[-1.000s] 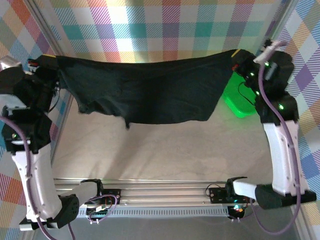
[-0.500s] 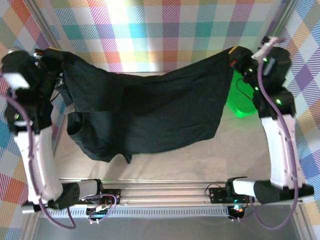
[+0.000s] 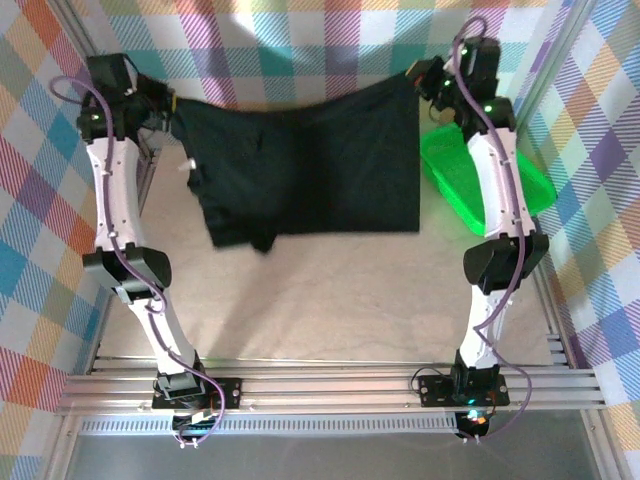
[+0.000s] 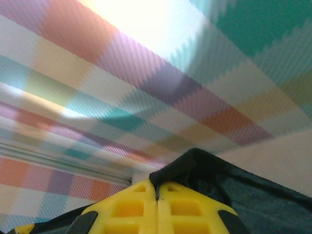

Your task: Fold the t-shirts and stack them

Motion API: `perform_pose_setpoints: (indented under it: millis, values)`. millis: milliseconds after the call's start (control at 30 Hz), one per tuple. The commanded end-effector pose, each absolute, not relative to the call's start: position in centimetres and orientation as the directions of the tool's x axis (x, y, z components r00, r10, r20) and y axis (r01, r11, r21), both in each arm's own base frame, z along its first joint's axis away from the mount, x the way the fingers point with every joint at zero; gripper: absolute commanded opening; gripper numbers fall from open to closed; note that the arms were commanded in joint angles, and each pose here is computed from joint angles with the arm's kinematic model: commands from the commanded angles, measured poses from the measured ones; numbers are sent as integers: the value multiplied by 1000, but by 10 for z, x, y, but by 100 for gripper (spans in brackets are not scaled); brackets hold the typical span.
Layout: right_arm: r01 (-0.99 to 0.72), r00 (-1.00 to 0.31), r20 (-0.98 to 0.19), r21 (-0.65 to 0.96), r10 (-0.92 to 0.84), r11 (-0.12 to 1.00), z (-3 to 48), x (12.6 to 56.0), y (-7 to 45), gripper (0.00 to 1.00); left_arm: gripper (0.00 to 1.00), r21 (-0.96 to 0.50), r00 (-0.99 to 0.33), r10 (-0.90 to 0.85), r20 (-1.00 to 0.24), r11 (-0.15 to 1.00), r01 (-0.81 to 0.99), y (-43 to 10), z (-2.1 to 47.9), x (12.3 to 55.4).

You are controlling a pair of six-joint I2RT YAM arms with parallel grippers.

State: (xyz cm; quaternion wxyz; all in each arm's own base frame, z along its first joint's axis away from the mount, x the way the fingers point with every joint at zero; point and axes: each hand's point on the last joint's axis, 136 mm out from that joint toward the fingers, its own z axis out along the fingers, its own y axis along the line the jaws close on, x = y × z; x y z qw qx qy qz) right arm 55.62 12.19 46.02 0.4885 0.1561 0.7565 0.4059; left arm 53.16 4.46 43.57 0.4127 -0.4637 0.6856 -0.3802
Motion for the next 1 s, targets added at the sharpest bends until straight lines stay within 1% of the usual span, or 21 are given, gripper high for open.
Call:
perform_pose_setpoints:
  millis: [0, 67, 133, 200, 233, 267, 333, 400, 433, 467, 500, 533, 600, 633, 667, 733, 767, 833, 900, 967]
  values:
    - [-250, -355, -632, 774, 689, 581, 541, 520, 86, 0, 0, -965, -134, -959, -249, 257, -45, 51, 558, 474]
    - [-237, -341, -620, 784, 707, 573, 549, 511, 70, 0, 0, -968, -106, -963, -248, 251, -15, 53, 577, 451]
    - [-225, -335, -619, 785, 710, 578, 554, 494, 60, 0, 0, -965, -93, -962, -258, 261, -24, 50, 586, 425]
    - [-191, -344, -613, 788, 712, 585, 546, 476, 53, 0, 0, -958, -87, -960, -266, 273, -83, 45, 578, 395]
    - [-172, -353, -608, 789, 711, 590, 538, 469, 51, 0, 0, -955, -87, -962, -260, 270, -126, 45, 566, 383]
    - [-147, -360, -607, 787, 709, 599, 528, 456, 50, 0, 0, -950, -75, -969, -237, 247, -193, 46, 546, 368]
    - [-60, -385, -587, 786, 713, 615, 493, 435, 45, 0, 0, -933, -58, -983, -176, 185, -308, 45, 496, 342]
    - [58, -417, -527, 798, 740, 600, 437, 412, 40, 0, 0, -895, -47, -991, -122, 130, -426, 40, 435, 318]
    - [108, -438, -492, 802, 753, 587, 409, 403, 39, 0, 2, -867, -55, -995, -87, 103, -487, 37, 401, 309]
    - [173, -470, -450, 796, 759, 580, 373, 391, 40, 0, 13, -843, -71, -995, -65, 93, -529, 32, 370, 302]
    - [232, -507, -423, 772, 751, 592, 338, 380, 42, 0, 26, -808, -89, -995, -52, 94, -582, 29, 333, 297]
    - [282, -536, -410, 737, 738, 615, 307, 370, 43, 7, 36, -772, -108, -994, -29, 91, -630, 24, 304, 291]
    - [378, -597, -377, 647, 708, 663, 240, 347, 43, 37, 59, -693, -174, -985, -2, 127, -709, 16, 245, 284]
    - [427, -611, -356, 603, 707, 673, 216, 337, 40, 45, 64, -641, -199, -980, 8, 148, -754, 12, 223, 277]
    - [466, -628, -343, 553, 698, 691, 192, 326, 36, 50, 68, -584, -223, -975, 28, 165, -795, 7, 200, 269]
    - [476, -670, -351, 473, 654, 741, 164, 314, 37, 53, 70, -538, -286, -958, 7, 238, -809, -1, 174, 265]
    - [473, -692, -347, 445, 633, 761, 154, 311, 39, 54, 70, -482, -316, -948, -22, 288, -828, -1, 161, 258]
    - [445, -734, -343, 410, 587, 796, 145, 307, 50, 54, 68, -413, -374, -926, -46, 358, -837, -2, 139, 252]
    - [387, -770, -366, 384, 523, 838, 142, 310, 65, 54, 60, -395, -388, -922, -16, 362, -844, -6, 118, 252]
    - [332, -797, -373, 387, 476, 860, 138, 319, 82, 54, 55, -397, -386, -922, -15, 360, -844, -6, 107, 259]
